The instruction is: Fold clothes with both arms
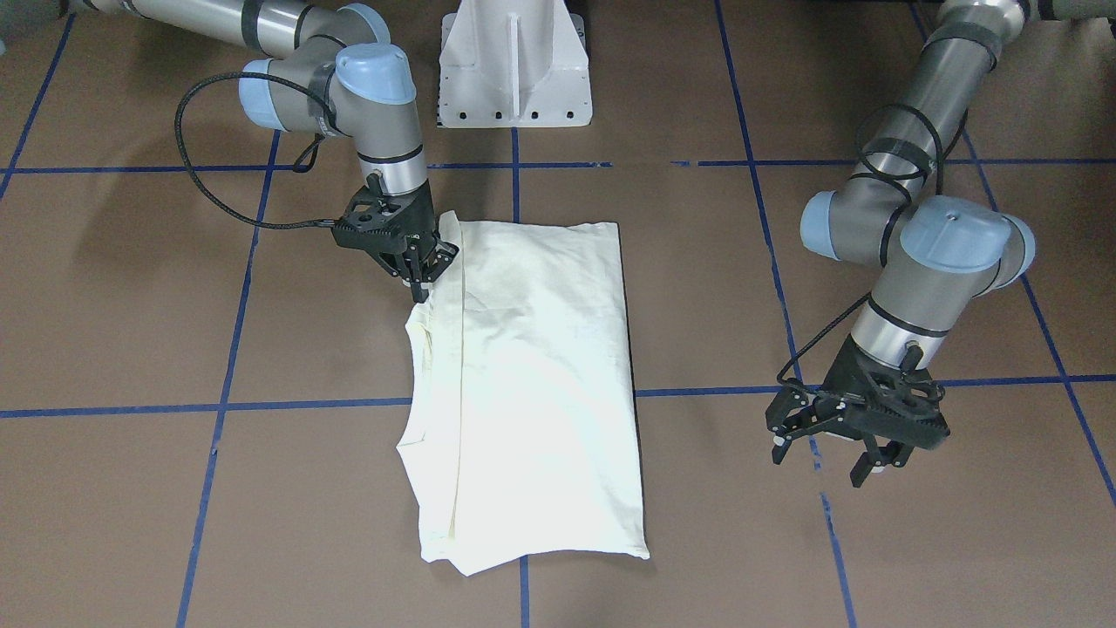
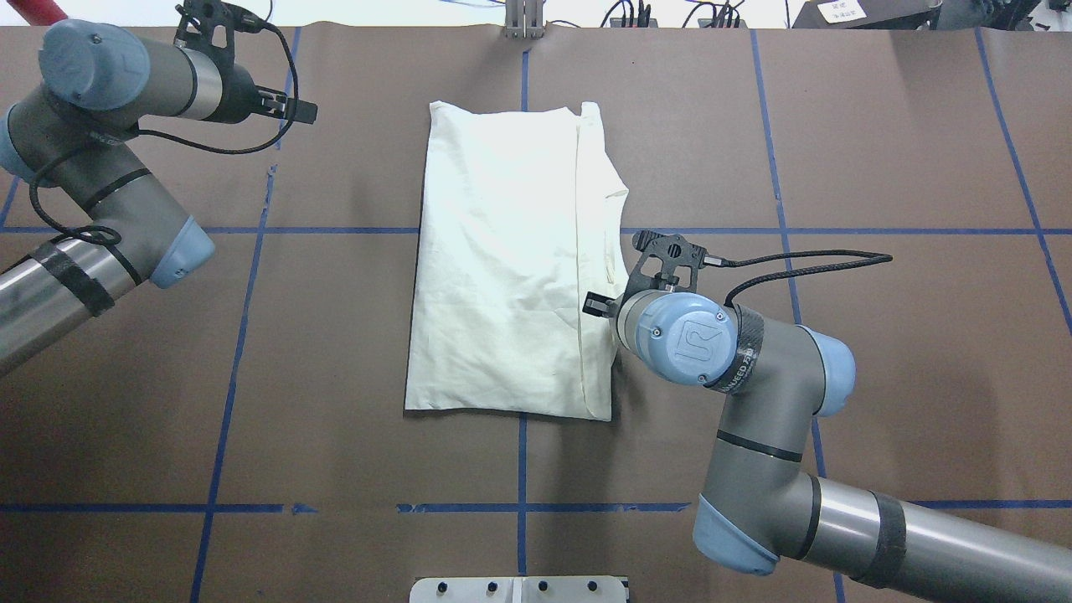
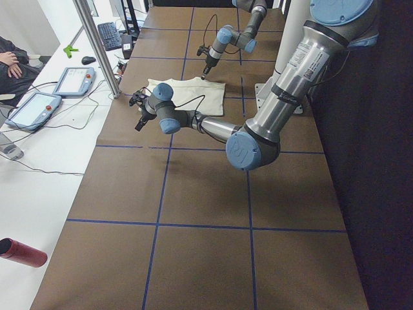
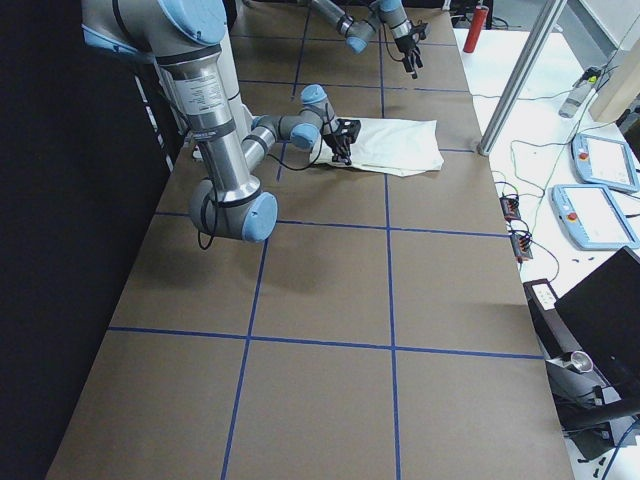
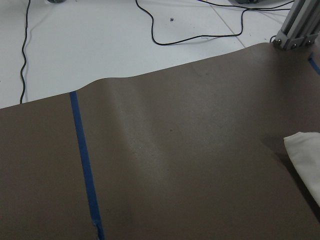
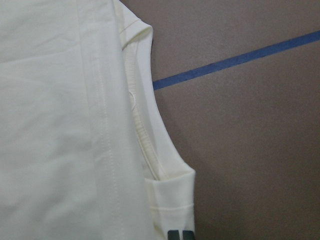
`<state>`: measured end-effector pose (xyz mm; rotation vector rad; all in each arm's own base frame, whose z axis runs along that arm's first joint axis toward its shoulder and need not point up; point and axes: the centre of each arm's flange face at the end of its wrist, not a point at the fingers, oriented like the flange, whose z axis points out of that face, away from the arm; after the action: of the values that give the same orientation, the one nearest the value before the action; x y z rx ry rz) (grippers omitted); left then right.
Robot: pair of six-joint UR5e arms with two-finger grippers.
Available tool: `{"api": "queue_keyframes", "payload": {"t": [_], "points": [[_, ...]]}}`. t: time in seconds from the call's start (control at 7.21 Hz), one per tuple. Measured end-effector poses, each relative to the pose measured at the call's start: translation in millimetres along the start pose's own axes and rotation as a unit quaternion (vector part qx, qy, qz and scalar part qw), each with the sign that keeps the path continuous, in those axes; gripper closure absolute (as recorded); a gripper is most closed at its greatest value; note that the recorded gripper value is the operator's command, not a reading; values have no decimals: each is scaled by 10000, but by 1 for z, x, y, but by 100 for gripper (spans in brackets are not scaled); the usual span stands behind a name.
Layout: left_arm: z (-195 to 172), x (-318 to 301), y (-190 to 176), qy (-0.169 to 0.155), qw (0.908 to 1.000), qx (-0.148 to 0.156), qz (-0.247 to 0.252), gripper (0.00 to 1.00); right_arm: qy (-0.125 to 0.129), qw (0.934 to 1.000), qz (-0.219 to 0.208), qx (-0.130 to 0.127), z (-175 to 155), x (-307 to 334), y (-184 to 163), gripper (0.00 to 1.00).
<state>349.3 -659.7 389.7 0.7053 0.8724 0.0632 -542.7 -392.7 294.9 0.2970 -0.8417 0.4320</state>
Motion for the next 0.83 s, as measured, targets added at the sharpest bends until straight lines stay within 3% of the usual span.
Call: {"api": "queue_keyframes", "payload": {"t": [0.42,0.55,0.69,0.83], "points": [[-3,3,-2,31,10000,33,11,0,-100,9966,-800,-173,-40,-10,9,0],[-5,4,-3,45,10000,48,14,0,-74,9941,-1067,-170,-59,-15,40,0],[-5,5,-3,50,10000,55,14,0,-44,9905,-1372,-4,-67,-16,77,0],[-5,5,-3,52,10000,56,14,0,-4,9860,-1658,176,-69,-13,105,10]]}}
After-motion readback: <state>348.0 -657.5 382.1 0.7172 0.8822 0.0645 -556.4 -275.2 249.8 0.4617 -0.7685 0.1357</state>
